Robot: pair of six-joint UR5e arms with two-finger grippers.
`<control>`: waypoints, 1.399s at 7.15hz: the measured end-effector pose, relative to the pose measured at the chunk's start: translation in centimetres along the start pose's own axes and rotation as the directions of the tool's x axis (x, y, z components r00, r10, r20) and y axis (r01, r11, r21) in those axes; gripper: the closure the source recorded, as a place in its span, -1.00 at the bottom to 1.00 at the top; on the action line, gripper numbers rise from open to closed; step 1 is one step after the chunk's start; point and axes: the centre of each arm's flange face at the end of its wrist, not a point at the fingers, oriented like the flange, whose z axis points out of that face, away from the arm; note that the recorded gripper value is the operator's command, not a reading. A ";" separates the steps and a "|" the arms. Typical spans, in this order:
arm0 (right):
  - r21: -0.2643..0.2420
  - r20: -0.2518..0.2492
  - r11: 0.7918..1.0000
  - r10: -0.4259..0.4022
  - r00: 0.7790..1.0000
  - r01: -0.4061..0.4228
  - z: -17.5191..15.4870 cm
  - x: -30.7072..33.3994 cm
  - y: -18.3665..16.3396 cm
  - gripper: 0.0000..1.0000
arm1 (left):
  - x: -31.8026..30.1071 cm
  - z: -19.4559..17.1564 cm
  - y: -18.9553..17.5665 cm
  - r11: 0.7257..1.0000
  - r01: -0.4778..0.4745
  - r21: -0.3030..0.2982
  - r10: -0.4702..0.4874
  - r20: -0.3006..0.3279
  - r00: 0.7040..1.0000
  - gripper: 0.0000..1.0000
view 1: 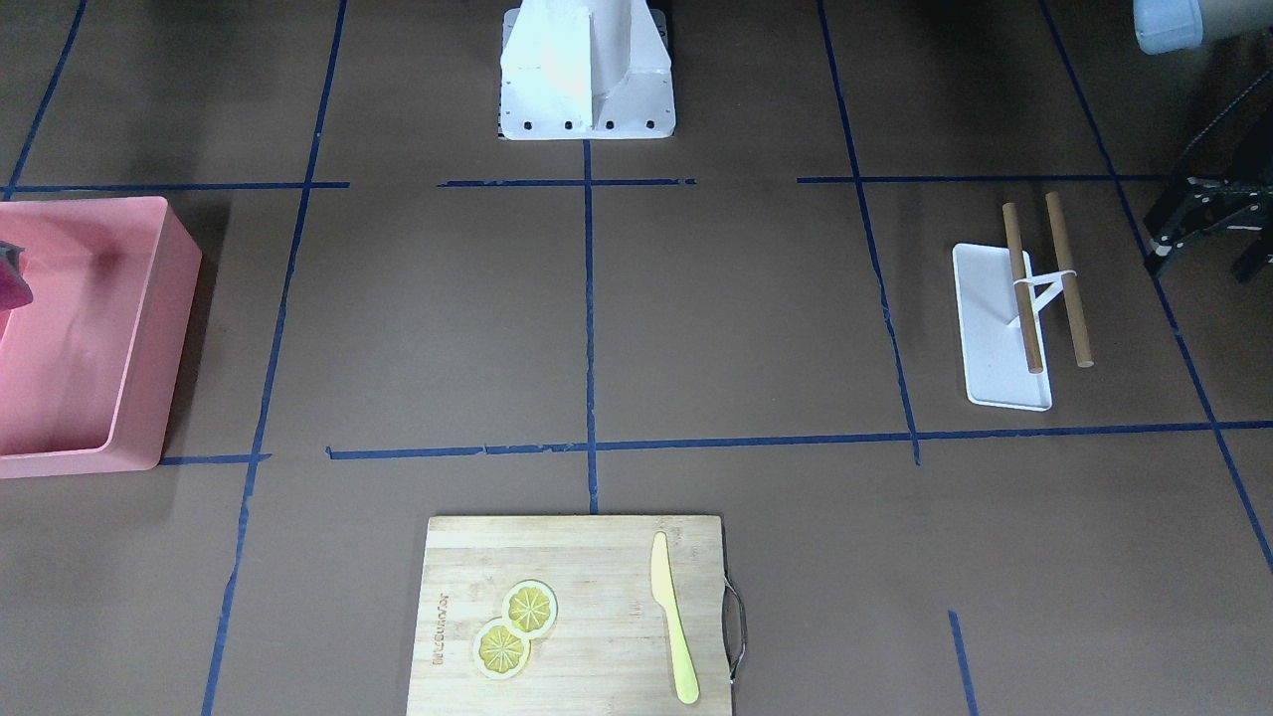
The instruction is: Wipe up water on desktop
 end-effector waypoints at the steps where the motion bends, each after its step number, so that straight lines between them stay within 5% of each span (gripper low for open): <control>1: -0.017 -0.016 1.000 -0.004 1.000 0.004 1.2 1.2 -0.3 -0.99 | -0.5 0.3 0.7 1.000 0.011 -0.022 -0.011 -0.013 1.000 -0.99; 5: -0.024 -0.011 1.000 0.005 1.000 -0.005 1.8 2.6 -0.7 -1.00 | -7.3 0.8 2.7 0.995 -0.048 -0.089 0.046 -0.020 0.999 -0.99; 10: 0.034 0.082 0.997 0.069 0.994 -0.072 -1.9 9.8 -1.7 -1.00 | -20.8 3.3 5.1 0.982 -0.047 -0.184 0.034 -0.072 0.997 -1.00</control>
